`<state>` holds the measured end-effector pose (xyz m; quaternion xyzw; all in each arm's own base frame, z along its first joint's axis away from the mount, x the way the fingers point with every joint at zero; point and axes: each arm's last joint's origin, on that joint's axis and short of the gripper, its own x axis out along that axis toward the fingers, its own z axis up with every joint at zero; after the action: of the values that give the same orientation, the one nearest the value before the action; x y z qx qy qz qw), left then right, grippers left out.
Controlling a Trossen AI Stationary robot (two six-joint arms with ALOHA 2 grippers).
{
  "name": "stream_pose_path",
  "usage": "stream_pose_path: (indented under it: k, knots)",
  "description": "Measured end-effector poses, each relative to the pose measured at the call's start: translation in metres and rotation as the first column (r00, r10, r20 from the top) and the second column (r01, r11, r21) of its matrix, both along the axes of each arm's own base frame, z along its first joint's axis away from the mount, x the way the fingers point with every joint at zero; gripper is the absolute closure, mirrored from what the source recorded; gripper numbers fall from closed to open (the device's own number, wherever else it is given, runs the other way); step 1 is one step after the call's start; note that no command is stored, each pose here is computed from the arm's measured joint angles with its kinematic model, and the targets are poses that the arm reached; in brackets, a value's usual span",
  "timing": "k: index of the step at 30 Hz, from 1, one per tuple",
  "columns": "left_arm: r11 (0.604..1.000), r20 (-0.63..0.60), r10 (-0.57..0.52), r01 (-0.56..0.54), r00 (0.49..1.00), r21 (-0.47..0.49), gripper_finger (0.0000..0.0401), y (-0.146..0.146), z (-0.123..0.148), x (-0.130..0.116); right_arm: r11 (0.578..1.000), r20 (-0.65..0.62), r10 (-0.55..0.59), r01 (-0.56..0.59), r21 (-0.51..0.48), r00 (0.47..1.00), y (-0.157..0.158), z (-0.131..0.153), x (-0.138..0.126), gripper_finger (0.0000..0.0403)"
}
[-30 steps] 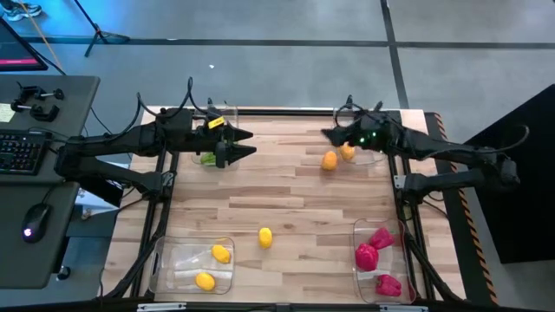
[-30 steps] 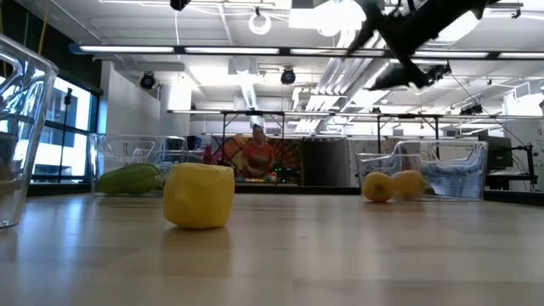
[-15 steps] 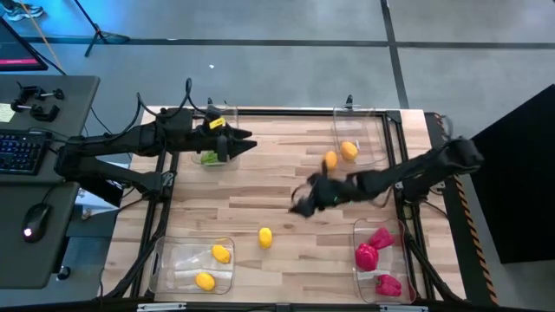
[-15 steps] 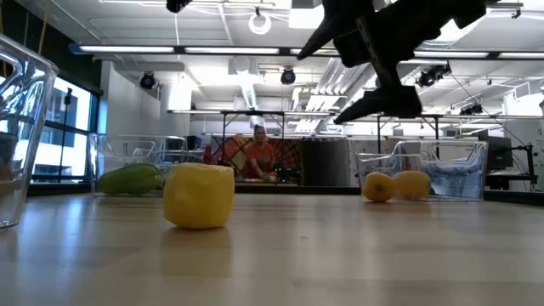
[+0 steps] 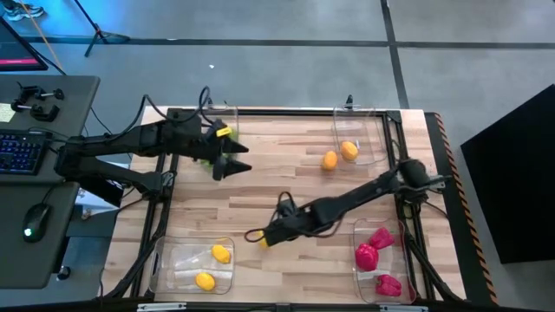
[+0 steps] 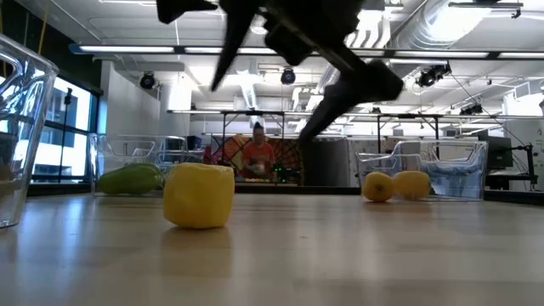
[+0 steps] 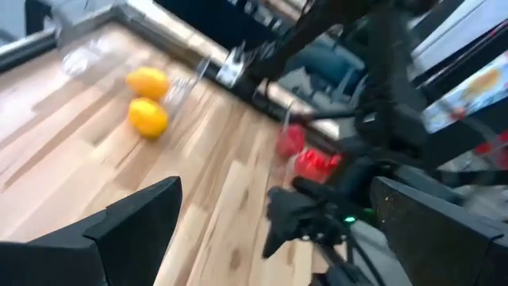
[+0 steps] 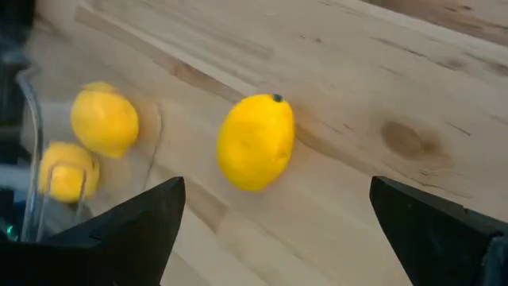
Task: Sort produce into baskets
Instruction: Put the lemon into the bottom left transparent bin
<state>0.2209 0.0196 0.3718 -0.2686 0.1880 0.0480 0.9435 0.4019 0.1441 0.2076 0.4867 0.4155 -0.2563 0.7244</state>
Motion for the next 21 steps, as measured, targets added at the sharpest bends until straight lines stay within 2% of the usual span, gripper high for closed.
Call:
stream_pose_path:
  k: [6,10,17,21]
  knots:
    - [1.0,-0.077,-0.009,0.01,0.997,0.009,0.0006,0.0,-0.007,-0.003,1.0,-0.039,-0.028,0.028,0.001,0.999,0.013,0.004,0.036,0.0013]
    - [1.0,-0.101,-0.01,0.011,0.995,0.007,0.0006,0.0,-0.009,-0.004,0.999,-0.094,-0.037,0.038,0.01,0.995,0.019,-0.01,0.052,0.0013]
    - [1.0,-0.149,-0.015,0.017,0.989,0.008,0.0006,-0.004,-0.013,-0.006,0.999,-0.181,-0.021,0.027,0.03,0.983,0.026,-0.047,0.067,0.0013]
    - [1.0,-0.149,-0.015,0.017,0.989,0.011,0.0006,-0.006,-0.013,-0.006,0.998,-0.18,-0.06,0.06,-0.009,0.982,0.025,-0.055,0.068,0.0013]
